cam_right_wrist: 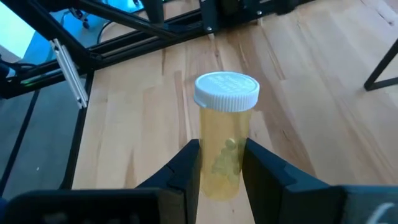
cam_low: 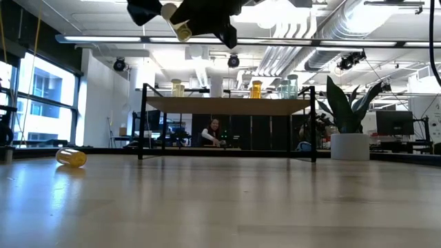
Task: Pick and place medicine bottles onto shelf by color
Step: Put the yellow medicine bottle on the shelf aligned with the other yellow medicine bottles
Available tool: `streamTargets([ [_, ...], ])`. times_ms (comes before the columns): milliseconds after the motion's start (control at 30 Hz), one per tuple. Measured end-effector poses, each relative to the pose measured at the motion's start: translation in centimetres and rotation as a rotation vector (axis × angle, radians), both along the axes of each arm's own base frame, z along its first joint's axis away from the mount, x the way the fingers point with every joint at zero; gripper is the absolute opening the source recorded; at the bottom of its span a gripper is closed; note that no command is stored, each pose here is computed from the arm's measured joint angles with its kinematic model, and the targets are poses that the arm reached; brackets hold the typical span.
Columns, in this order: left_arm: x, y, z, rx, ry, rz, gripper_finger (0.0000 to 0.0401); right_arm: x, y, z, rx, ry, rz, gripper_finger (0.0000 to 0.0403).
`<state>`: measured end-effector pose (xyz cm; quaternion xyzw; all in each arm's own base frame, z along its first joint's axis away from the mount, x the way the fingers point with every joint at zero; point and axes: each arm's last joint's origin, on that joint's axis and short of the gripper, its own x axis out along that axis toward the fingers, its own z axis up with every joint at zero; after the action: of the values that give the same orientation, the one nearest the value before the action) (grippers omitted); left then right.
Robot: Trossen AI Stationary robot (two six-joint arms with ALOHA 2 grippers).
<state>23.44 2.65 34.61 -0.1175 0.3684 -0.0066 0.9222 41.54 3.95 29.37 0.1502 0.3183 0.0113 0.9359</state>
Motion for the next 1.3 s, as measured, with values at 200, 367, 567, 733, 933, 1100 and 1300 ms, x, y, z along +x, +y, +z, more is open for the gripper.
streamTargets([
  [200, 0.9, 0.8, -0.5, -0.005, -0.001, 0.032, 0.0216, 0.0, -0.6, -0.1, 0.001, 0.006, -0.013, 0.0090],
  [367, 1.9, 1.2, -1.5, -0.015, 0.046, 0.039, 0.0216, 0.0, -1.0, -0.1, 0.014, 0.010, -0.013, 0.0090],
  [567, 2.5, 1.2, -2.0, -0.030, 0.057, 0.025, 0.0216, 0.1, -1.3, -0.1, 0.015, 0.009, -0.022, 0.0090],
  [733, 2.9, 1.3, -2.5, -0.031, 0.069, 0.007, 0.0216, 0.1, -1.3, 0.0, 0.015, 0.007, -0.021, 0.0090],
  [933, 3.1, 1.4, -2.6, -0.035, 0.073, 0.014, 0.0214, 0.1, -1.3, 0.0, 0.020, 0.008, -0.016, 0.0090],
  [1100, 3.2, 1.4, -2.6, -0.037, 0.065, 0.013, 0.0192, 0.1, -1.3, 0.0, 0.026, 0.008, -0.007, 0.0090],
  [1300, 3.3, 1.4, -2.4, -0.045, 0.046, 0.002, 0.0156, 0.1, -1.3, 0.0, 0.028, 0.008, -0.004, 0.0090],
])
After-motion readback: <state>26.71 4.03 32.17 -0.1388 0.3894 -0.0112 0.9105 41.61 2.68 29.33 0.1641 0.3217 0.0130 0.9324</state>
